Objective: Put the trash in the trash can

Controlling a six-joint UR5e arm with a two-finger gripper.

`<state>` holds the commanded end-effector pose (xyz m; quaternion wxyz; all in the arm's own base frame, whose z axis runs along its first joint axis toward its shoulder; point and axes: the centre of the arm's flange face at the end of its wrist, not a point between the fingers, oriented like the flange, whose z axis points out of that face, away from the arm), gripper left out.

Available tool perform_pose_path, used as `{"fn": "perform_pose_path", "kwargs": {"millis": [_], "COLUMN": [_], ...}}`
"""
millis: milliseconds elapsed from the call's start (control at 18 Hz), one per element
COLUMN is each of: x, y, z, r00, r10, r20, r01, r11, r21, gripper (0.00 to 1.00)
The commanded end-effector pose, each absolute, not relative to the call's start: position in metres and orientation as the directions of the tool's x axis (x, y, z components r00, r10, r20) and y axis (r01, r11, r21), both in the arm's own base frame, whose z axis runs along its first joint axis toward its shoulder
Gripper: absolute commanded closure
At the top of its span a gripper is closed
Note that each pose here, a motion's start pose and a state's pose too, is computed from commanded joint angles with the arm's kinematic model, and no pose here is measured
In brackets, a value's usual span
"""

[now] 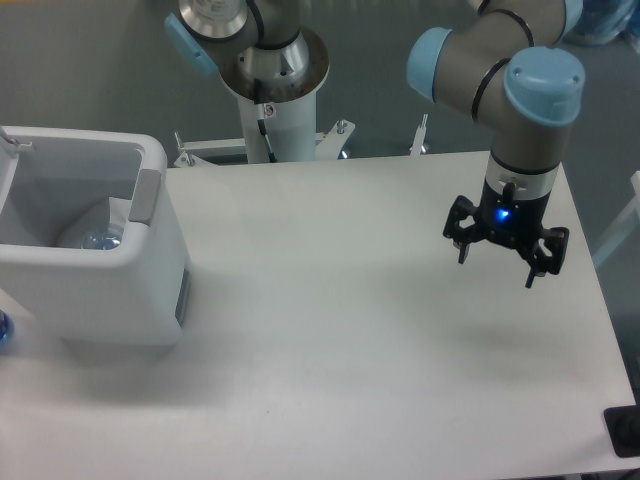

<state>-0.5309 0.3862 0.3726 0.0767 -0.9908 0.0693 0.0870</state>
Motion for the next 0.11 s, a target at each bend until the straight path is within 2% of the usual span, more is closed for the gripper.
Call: {"fn": "perform_pose_path", "kwargs": {"millis": [111], "x": [-0.5327], "y": [0.3863], "z": [0.3695], "r00": [0.975], "r10": [-0.126], "r20": [-0.182], "r01": [-0.151], "r11": [-0.98], "r21": [-0.133], "gripper": [0.0]}}
